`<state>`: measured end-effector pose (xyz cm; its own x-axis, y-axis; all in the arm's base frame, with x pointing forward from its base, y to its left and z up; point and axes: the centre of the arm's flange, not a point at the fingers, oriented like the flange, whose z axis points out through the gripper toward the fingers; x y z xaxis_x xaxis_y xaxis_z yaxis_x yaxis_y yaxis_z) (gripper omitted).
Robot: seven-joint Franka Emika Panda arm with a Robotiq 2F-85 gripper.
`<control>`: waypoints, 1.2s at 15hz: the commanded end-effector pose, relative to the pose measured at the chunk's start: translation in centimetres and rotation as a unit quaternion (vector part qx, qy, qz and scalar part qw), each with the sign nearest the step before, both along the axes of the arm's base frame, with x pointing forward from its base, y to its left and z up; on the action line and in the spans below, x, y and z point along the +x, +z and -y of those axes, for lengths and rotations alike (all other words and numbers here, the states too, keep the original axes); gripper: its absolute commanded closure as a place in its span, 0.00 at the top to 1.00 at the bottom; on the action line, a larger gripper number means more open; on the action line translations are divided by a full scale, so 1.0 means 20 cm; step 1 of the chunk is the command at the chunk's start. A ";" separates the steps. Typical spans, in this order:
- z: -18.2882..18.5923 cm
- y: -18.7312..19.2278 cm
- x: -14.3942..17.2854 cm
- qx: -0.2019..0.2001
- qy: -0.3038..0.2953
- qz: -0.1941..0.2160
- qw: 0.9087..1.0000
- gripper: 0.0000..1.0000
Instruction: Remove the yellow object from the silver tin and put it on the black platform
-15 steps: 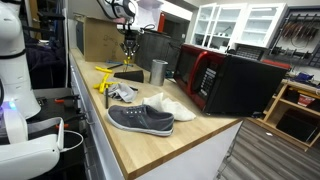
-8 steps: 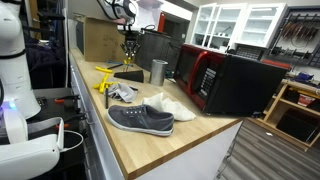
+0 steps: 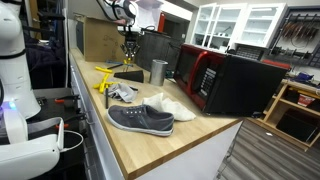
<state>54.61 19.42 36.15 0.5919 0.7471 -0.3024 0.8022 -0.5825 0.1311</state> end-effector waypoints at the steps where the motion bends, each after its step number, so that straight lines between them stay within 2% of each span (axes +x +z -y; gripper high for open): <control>1: -0.01 0.00 -0.06 -0.002 0.009 0.010 1.000 0.41; 2: -0.01 0.01 -0.08 -0.001 0.012 0.008 1.000 0.42; 3: -0.02 0.01 -0.10 -0.001 0.018 0.007 1.000 0.47; 10: -0.03 0.10 -0.20 0.004 0.052 0.004 0.999 0.99; 13: -0.02 0.19 -0.20 0.024 0.040 0.016 0.999 1.00; 16: 0.04 0.26 -0.17 0.064 -0.012 0.014 0.998 1.00; 17: 0.06 0.26 -0.15 0.079 -0.029 0.008 0.996 0.90; 18: 0.09 0.25 -0.13 0.090 -0.045 0.004 0.995 0.74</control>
<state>51.80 19.51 40.68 0.6139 0.7608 -0.2106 0.7862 -0.6131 0.0773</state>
